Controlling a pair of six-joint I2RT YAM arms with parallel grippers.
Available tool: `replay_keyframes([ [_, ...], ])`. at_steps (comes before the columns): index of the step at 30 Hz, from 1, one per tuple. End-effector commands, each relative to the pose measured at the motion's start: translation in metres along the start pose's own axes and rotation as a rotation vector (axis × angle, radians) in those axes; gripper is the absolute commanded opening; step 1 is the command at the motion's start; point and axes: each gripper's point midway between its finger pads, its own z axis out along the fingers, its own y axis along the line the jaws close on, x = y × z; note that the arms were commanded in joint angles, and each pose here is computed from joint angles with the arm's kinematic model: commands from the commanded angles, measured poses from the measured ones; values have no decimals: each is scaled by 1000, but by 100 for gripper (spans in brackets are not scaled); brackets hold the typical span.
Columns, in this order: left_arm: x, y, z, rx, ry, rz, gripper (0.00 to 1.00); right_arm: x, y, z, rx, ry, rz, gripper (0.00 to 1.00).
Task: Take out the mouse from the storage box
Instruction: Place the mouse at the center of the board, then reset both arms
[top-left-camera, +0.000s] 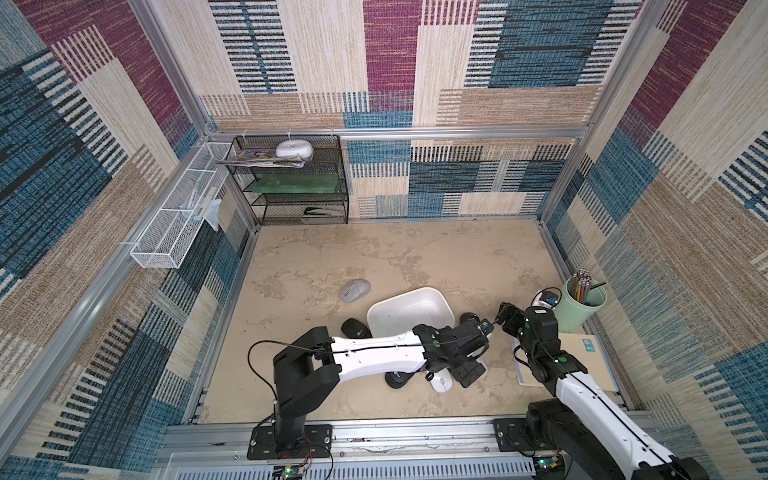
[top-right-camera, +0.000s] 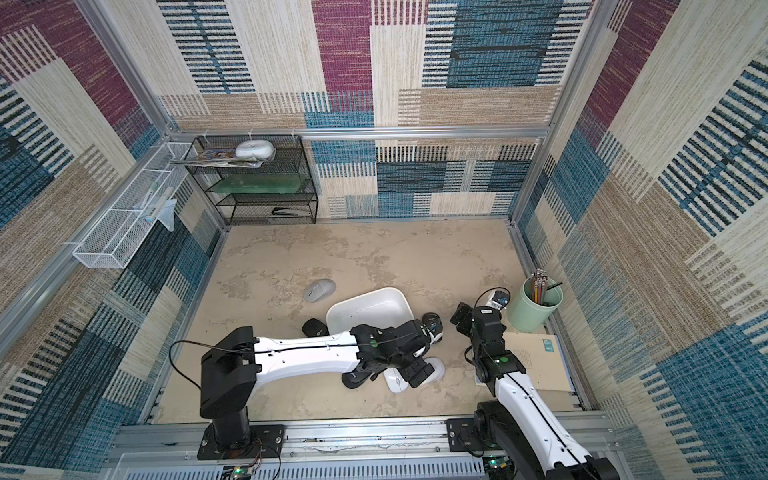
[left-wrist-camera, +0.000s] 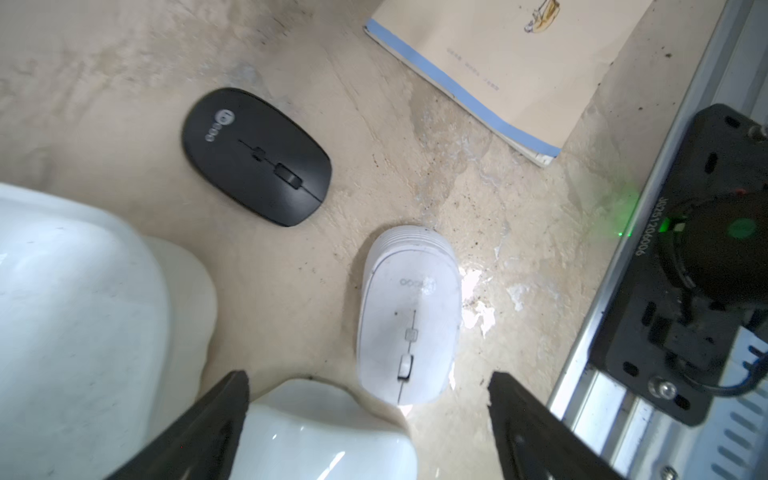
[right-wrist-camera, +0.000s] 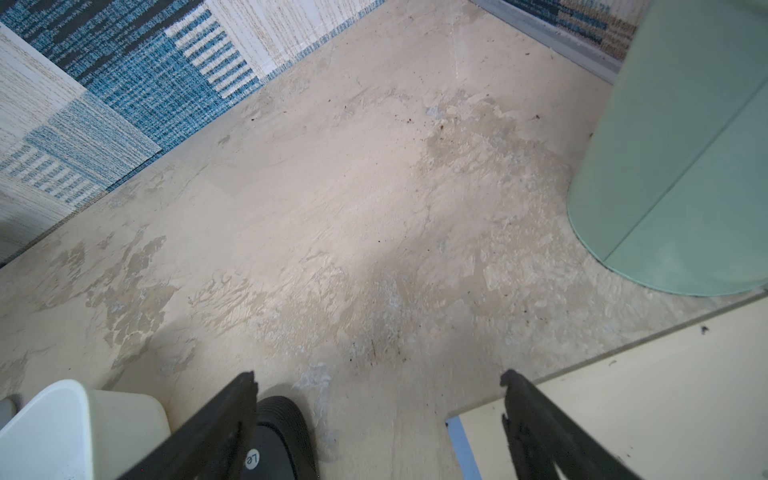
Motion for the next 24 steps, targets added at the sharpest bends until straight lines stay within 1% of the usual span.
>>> replay_keyframes([
  [1,-25,20,-32,-83,-142,-35,96,-3,3,-2,-20,-15,-6,95],
  [2,-29,27,-45,-104,-176,-50,99,-3,6,-3,-38,-19,-6,95],
  [6,-35,65,-90,-206,-303,-116,99,-5,17,-6,-118,-51,-33,95],
  [10,-24,124,-130,-370,-395,-234,99,-7,19,-8,-123,-48,-50,96],
  [12,-10,156,-147,-444,-414,-317,99,-8,21,-6,-124,-38,-63,96],
  [16,28,220,-184,-612,-489,-483,99,-8,26,-4,-110,-7,-94,95],
  [18,47,250,-203,-717,-552,-538,99,-11,30,-4,-113,-8,-101,95],
  [20,69,278,-220,-832,-642,-596,99,-15,34,-5,-109,-14,-108,96],
  [22,93,301,-231,-930,-684,-667,99,-25,39,-5,-99,-30,-122,100],
  [24,113,322,-235,-1000,-676,-704,100,-36,44,-6,-80,-50,-143,99],
])
